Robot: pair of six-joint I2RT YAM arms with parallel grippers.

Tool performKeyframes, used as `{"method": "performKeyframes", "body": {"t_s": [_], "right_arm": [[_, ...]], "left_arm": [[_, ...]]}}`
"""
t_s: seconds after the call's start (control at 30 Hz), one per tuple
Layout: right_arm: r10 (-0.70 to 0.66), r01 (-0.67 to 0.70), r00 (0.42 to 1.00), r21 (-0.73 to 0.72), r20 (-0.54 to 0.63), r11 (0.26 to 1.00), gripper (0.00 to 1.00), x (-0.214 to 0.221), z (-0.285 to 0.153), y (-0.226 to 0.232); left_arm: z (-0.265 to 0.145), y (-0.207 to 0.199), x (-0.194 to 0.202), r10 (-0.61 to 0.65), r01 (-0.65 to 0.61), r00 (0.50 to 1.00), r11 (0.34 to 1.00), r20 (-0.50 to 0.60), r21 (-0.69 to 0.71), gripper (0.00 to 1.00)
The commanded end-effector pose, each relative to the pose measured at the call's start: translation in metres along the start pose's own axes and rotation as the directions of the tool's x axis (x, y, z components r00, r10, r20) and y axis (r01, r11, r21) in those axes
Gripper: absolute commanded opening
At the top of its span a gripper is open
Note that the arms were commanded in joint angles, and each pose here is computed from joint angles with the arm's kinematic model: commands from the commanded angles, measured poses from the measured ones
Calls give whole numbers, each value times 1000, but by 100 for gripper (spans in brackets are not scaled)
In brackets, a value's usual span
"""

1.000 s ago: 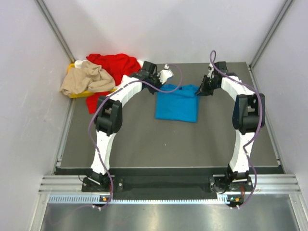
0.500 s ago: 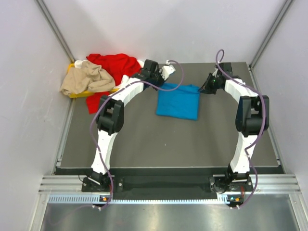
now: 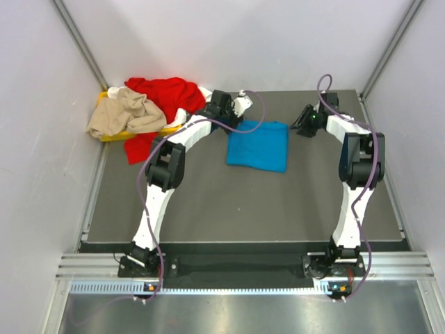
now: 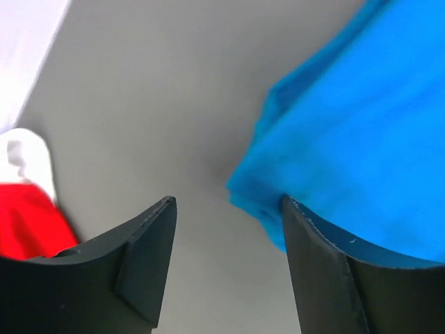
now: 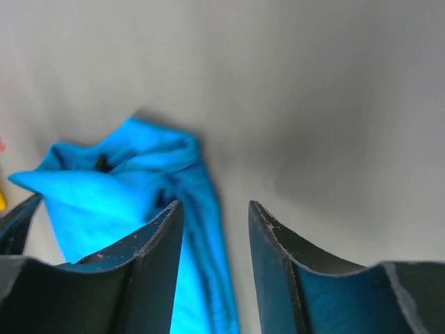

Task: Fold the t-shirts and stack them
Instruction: Fold the tshirt

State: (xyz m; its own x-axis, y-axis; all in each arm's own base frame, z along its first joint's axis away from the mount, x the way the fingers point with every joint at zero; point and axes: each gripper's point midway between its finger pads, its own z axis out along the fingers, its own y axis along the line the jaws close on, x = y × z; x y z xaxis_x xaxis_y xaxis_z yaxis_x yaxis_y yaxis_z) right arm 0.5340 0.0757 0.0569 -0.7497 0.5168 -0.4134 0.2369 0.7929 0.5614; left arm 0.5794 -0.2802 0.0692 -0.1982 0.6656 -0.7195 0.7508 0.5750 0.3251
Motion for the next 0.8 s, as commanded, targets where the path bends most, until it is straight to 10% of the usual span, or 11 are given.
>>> {"method": "performKeyframes", "body": {"t_s": [0.0,0.2,0.43,0.77], "right_arm": [[-7,13,989,-35,149,999,43,-50,-9,11],[-129,134,957,-3,260,991,35,-57,-51,23],[-301,335,937,-213,176,918,8,9,-46,83],[-230,239,971,-258,63,936,2,16,19,87]], "left_arm": [[-6,45,-29,-8,18,998,984,58,-176,67],[-33,58,-40,-68,79,996,971,58,-226,68],[-51,4,-50,-151,147,986,988,76,48,64],[-67,1,-36,-109,108,994,993,21,37,68]]}}
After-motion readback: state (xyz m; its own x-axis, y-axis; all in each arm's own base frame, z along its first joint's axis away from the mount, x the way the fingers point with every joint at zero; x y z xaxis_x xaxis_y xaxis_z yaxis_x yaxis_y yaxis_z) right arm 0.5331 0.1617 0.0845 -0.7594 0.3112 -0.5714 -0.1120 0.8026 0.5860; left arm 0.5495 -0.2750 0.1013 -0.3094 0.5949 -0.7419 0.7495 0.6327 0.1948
